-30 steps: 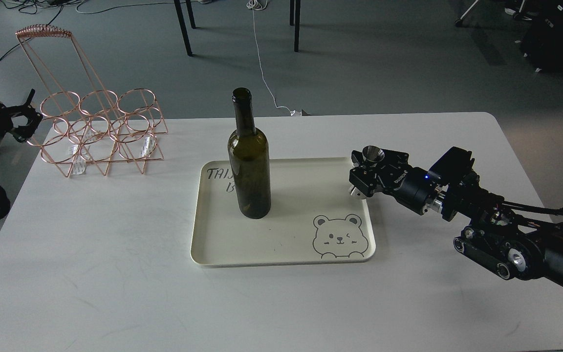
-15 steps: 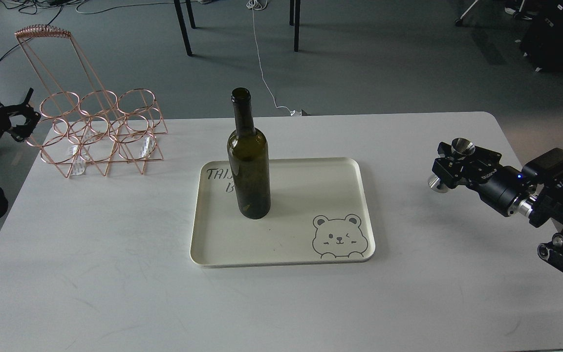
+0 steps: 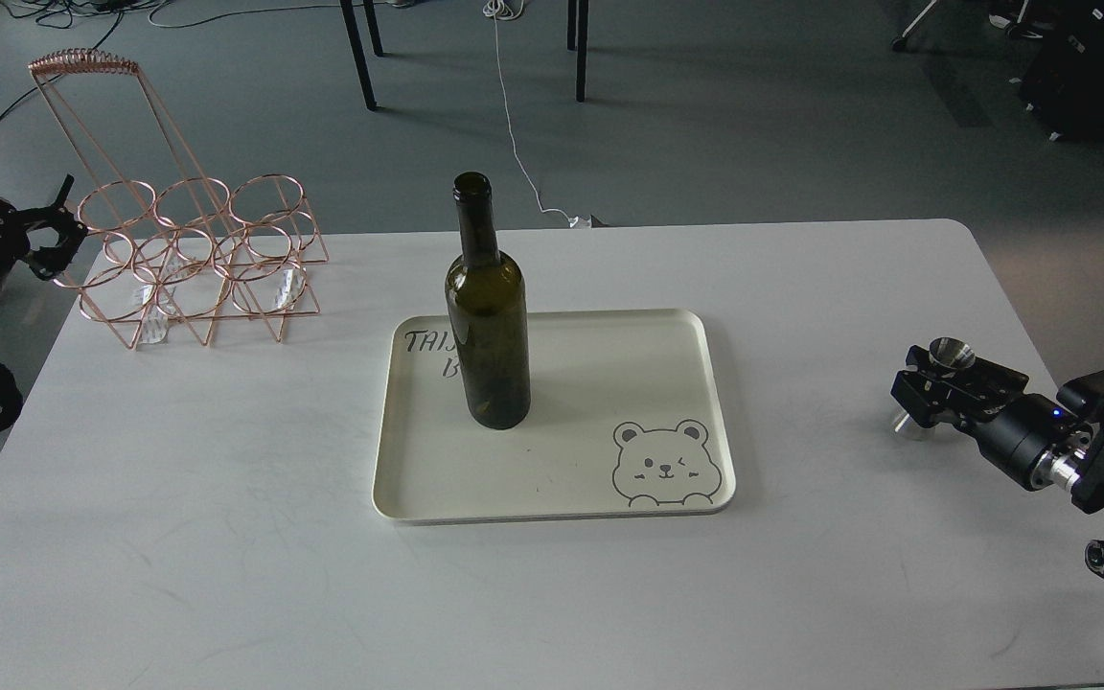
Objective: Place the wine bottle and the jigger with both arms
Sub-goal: 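Carry the jigger off the tray and lower it onto the table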
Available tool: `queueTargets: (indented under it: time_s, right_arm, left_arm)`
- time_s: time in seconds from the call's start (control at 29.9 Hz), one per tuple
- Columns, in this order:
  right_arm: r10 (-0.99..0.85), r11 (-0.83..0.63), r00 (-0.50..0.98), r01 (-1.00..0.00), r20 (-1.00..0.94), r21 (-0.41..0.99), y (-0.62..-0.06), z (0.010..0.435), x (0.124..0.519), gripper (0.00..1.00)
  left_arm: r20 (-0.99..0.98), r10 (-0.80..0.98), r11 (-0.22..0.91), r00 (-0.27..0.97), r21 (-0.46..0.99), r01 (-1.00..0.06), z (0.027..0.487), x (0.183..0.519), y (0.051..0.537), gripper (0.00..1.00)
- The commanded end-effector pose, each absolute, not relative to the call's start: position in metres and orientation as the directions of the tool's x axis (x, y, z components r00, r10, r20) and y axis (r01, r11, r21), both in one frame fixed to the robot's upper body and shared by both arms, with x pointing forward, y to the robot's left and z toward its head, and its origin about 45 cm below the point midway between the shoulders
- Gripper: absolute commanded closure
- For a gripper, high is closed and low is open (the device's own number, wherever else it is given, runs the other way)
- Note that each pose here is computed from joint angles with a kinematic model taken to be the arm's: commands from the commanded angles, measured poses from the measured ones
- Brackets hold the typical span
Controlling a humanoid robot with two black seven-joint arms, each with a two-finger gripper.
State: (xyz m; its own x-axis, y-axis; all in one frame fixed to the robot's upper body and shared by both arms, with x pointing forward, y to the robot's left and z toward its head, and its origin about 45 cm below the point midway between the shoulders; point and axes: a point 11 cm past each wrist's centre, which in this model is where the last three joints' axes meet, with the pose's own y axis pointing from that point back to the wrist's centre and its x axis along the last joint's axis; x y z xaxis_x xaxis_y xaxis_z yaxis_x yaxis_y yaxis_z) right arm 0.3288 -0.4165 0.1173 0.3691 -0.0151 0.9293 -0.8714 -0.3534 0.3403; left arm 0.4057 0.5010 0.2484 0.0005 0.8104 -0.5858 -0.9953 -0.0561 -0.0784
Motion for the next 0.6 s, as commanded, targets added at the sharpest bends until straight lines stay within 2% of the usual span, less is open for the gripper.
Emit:
queueTargets:
  time_s: [0.0, 0.1, 0.23, 0.43, 0.57]
  right_arm:
    - [-0.025, -0.358, 0.366, -0.872, 0.930, 0.333, -0.412, 0.116, 0.330, 0.92]
    - [-0.035, -0.368, 0.361, -0.871, 0.932, 0.324, -0.405, 0.116, 0.333, 0.91]
    - [-0.043, -0.379, 0.362, -0.868, 0.931, 0.320, -0.399, 0.114, 0.334, 0.86]
    - [-0.047, -0.383, 0.362, -0.867, 0.931, 0.318, -0.397, 0.114, 0.334, 0.67]
    - [-0.046, -0.384, 0.362, -0.867, 0.931, 0.318, -0.397, 0.114, 0.335, 0.64]
  left_arm:
    - [-0.583, 0.813, -0.057, 0.000, -0.078, -0.995, 0.249, 0.405, 0.502, 0.02]
    - [-0.583, 0.813, -0.057, 0.000, -0.078, -0.995, 0.249, 0.405, 0.502, 0.02]
    - [-0.583, 0.813, -0.057, 0.000, -0.078, -0.995, 0.249, 0.405, 0.502, 0.02]
    - [-0.582, 0.813, -0.059, -0.001, -0.081, -0.995, 0.250, 0.405, 0.503, 0.02]
    - [-0.583, 0.812, -0.061, -0.001, -0.083, -0.995, 0.251, 0.405, 0.503, 0.02]
